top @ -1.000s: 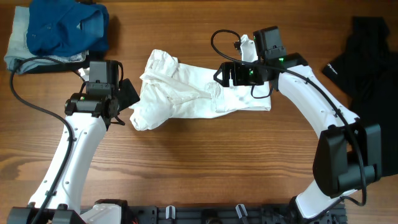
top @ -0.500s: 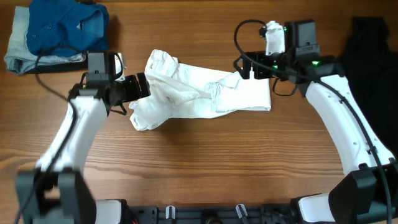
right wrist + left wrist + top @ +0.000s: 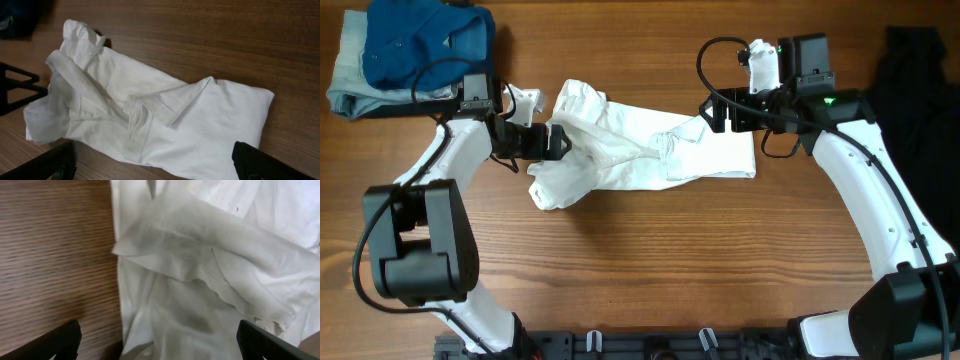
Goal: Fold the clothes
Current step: 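Release the right gripper and press the folded shirt with the left gripper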
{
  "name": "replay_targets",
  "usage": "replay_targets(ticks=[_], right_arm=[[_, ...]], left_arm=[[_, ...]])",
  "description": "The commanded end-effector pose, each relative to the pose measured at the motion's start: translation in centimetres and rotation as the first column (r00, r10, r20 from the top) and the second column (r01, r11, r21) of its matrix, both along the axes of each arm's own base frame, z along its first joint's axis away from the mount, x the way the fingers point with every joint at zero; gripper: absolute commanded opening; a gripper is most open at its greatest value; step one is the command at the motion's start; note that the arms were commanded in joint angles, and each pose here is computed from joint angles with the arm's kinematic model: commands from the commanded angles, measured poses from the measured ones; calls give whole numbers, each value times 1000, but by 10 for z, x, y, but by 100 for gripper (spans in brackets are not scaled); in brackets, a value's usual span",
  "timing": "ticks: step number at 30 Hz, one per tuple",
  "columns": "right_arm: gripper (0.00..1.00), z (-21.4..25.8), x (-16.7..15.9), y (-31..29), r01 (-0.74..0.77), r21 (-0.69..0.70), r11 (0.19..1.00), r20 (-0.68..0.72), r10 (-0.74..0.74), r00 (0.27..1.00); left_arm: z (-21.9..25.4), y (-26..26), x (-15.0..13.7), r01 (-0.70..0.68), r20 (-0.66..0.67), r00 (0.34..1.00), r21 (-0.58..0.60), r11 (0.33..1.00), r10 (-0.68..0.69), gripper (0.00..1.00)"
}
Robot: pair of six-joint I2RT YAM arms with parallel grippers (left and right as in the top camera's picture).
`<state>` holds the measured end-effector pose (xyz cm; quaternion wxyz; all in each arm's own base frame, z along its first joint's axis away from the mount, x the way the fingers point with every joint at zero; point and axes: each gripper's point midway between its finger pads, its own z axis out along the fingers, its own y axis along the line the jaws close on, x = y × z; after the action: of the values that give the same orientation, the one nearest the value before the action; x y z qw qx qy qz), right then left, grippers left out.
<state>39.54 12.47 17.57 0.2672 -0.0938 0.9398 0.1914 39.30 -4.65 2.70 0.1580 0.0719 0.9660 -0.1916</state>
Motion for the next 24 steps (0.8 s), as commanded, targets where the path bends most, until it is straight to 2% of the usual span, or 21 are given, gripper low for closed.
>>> replay_targets(ticks=[1,8,11,15,20,24], right_arm=[[100,9,4,-2,-6,-20,1000,37,7,999],[100,9,4,-2,-6,-20,1000,38,7,999],[100,10,5,-2,-6,-19,1000,42,7,999],[100,10,6,-2,-6,-19,1000,45,7,999],[100,10,6,-2,-6,-18,1000,45,6,999],[99,10,6,-2,-6,-19,1000,45,7,999]], left_arm=[[-11,-11,0,76,-4,997,-59,995,-77,100],[-43,-13,-10,69,-92,993,-83,994,-76,100],[-43,-24,-11,78,-95,991,-149,986,-93,100],[-42,-32,-13,75,-108,990,-171,982,-95,99],[-47,-40,-20,44,-164,984,-137,990,-67,89],[-56,-45,-24,2,-214,977,-40,999,-11,73]])
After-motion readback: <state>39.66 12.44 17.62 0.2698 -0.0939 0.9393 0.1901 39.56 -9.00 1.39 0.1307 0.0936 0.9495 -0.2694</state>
